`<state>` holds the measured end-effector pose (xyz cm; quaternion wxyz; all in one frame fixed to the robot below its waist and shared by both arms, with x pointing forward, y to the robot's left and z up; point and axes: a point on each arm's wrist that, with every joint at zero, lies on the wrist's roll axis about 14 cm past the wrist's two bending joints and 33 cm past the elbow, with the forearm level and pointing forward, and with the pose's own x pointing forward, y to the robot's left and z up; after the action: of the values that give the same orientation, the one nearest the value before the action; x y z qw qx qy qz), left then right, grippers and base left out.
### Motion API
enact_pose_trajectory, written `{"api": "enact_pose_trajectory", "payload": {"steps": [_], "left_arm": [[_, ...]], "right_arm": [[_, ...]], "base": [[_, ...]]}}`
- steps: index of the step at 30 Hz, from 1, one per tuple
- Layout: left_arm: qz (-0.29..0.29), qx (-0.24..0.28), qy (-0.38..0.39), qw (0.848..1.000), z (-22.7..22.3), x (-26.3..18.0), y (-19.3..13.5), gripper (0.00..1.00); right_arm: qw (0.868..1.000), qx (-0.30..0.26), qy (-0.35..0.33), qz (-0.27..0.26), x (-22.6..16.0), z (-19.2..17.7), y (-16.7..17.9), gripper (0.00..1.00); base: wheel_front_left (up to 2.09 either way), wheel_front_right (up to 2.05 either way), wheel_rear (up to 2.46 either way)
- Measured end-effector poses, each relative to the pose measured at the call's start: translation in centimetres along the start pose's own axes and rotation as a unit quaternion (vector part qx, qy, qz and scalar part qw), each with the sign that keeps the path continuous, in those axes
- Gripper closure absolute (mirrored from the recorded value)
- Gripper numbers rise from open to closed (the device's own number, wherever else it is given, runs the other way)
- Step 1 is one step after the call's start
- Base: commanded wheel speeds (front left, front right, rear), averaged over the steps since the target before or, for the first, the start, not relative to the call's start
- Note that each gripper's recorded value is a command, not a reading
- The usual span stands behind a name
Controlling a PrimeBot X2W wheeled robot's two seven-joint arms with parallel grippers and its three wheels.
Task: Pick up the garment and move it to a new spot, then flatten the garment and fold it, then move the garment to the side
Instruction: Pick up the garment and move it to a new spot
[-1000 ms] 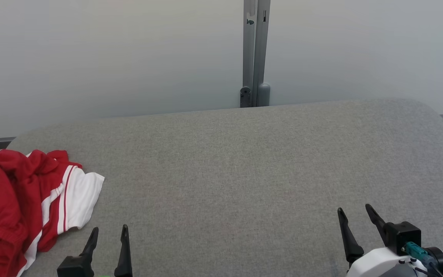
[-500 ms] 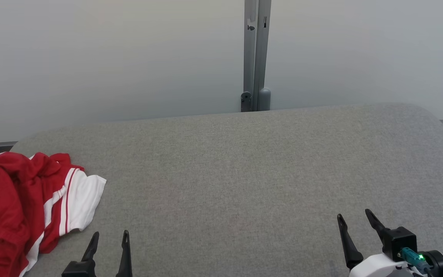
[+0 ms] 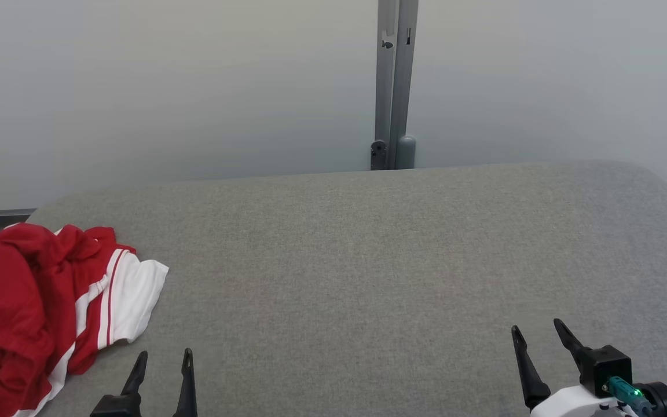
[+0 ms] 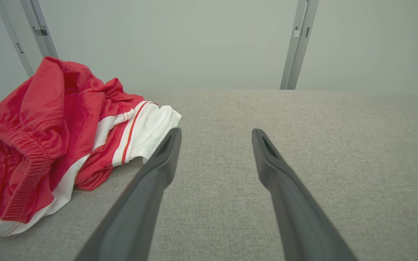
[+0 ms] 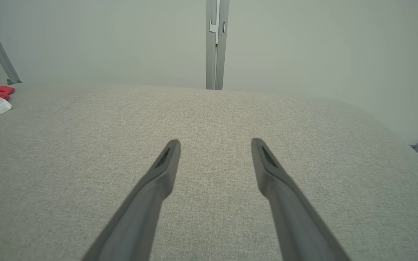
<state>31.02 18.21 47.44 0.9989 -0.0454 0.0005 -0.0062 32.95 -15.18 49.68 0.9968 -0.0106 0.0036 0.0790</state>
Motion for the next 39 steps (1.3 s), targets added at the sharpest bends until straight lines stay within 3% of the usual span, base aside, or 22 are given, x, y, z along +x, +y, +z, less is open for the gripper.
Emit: {"api": "enact_pose_trajectory", "payload": {"steps": [9, 19, 29, 39], "left_arm": [[0.049, 0.001, -0.005, 0.999, 0.1, -1.8, 3.1, 0.0], [0.14, 0.003, -0.016, 0.99, 0.5, -5.6, 8.3, 0.0], [0.25, 0.006, -0.029, 0.968, 1.3, -10.4, 13.4, 0.0], [0.332, 0.007, -0.022, 0.943, 1.4, -13.7, 16.1, 0.0]], "right_arm": [[0.999, 0.006, 0.001, 0.043, 1.4, -0.1, 2.5, 0.0], [0.992, 0.008, -0.002, 0.124, 4.0, 0.0, 7.6, 0.0], [0.976, 0.009, -0.002, 0.218, 6.5, 0.1, 14.1, 0.0], [0.96, 0.016, 0.013, 0.278, 8.4, -0.9, 18.6, 0.0]], "base": [[0.0, 0.0, 0.0], [0.0, 0.0, 0.0], [0.0, 0.0, 0.0], [0.0, 0.0, 0.0]]}}
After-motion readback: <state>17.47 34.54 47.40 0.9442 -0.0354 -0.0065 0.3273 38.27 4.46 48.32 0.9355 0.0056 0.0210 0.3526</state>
